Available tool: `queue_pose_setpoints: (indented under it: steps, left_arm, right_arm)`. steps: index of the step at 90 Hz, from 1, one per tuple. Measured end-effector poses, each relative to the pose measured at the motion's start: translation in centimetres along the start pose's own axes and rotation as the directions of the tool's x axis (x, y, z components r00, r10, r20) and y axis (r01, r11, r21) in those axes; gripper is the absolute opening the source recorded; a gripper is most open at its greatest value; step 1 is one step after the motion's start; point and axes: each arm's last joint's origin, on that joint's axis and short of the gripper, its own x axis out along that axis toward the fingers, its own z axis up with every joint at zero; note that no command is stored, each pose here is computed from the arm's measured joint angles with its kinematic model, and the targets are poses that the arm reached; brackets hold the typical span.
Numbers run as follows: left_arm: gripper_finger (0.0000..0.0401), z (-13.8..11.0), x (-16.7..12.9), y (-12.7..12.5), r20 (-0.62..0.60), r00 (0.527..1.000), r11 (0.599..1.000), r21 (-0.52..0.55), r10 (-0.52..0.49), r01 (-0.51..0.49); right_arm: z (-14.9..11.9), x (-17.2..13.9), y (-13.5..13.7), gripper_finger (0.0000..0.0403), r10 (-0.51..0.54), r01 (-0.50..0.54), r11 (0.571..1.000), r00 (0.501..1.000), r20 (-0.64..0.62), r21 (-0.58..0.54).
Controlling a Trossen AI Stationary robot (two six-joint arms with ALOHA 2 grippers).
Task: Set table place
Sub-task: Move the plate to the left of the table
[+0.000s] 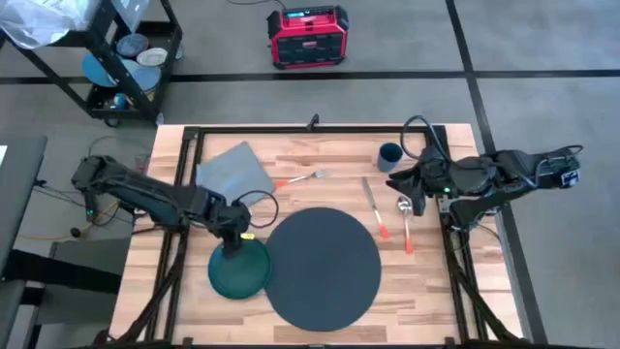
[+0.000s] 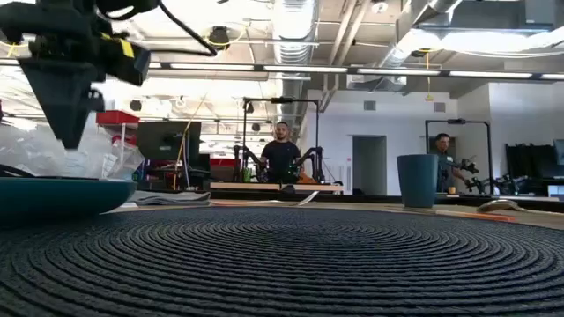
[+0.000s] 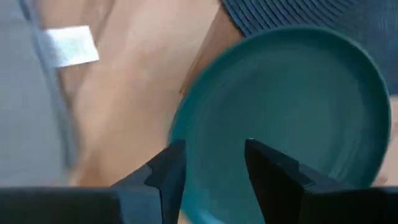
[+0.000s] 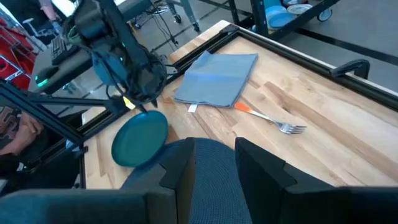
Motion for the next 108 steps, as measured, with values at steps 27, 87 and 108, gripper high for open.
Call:
queue_pose_setpoints:
  steps: [27, 87, 108]
  left_arm:
    - [0.0148, -1.8, 2.4, 1.1, -0.023, 0.995, 0.994, -0.041, 0.1, -0.101]
    - [0.0148, -2.4, 1.1, 1.6, -0.021, 0.992, 0.992, 0.002, 0.128, -0.128]
    - [0.0148, -3.4, 3.6, 2.5, -0.052, 0.997, 0.997, -0.042, 0.064, -0.066]
  right_arm:
    - [0.0, 0.0, 0.0, 0.0103, 0.002, -0.002, 1.0, 1.0, -0.003, -0.004]
    - [0.0, 0.0, 0.0, 0.0103, 0.001, -0.001, 1.0, 1.0, -0.005, -0.012]
    - [0.0, 0.0, 0.0, 0.0103, 0.001, -0.001, 1.0, 1.0, -0.004, -0.011]
